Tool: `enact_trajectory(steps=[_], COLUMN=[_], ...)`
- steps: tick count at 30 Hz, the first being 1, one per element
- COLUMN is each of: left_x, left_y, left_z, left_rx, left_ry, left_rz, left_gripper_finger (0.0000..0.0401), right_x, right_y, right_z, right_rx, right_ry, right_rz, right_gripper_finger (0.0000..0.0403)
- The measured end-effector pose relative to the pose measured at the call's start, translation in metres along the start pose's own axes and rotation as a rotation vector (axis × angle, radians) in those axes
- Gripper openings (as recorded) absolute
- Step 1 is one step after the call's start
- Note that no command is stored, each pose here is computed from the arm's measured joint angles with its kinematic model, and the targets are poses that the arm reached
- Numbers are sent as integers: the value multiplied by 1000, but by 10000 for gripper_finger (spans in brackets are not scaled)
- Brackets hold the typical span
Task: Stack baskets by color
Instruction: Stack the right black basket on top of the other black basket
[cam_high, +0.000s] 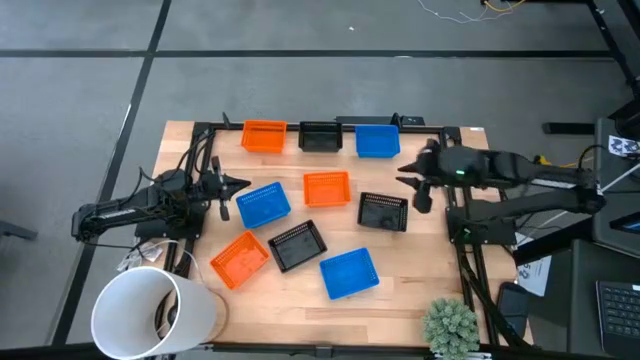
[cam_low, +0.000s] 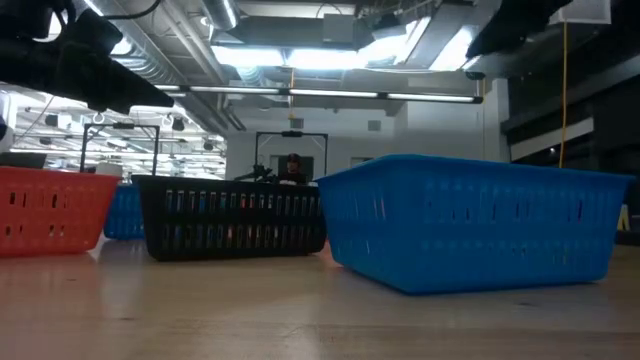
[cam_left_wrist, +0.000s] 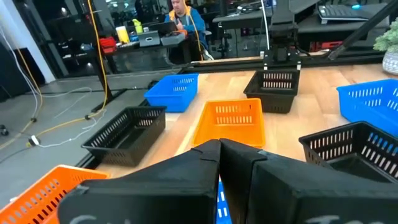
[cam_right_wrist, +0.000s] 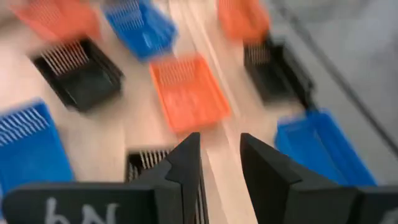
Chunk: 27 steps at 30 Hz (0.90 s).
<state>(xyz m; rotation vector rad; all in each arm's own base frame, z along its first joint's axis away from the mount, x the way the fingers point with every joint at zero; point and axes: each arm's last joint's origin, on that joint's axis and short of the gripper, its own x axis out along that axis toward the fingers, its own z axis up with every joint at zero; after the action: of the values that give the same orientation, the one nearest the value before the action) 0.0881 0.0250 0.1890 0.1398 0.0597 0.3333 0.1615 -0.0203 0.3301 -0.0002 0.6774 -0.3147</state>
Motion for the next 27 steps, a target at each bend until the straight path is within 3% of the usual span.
enact_trajectory(steps=[7,13,16,27], left_x=[0,0,0,0], left_y=[0,0,0,0], left_z=[0,0,0,0], left_rx=[0,0,-1,-2], left_ry=[0,0,0,0], left_rz=[0,0,0,0], left_gripper_finger=[0,0,0,0], right_x=[50,101,124,172], right_y=[-7,-11,-12,-13], right_z=[17,6,-5,-24], right_rx=[-23,-124,-124,-131], right_ry=[286,466,563,707], right_rz=[-60,125,149,161], right_gripper_finger=[115,115,115,115])
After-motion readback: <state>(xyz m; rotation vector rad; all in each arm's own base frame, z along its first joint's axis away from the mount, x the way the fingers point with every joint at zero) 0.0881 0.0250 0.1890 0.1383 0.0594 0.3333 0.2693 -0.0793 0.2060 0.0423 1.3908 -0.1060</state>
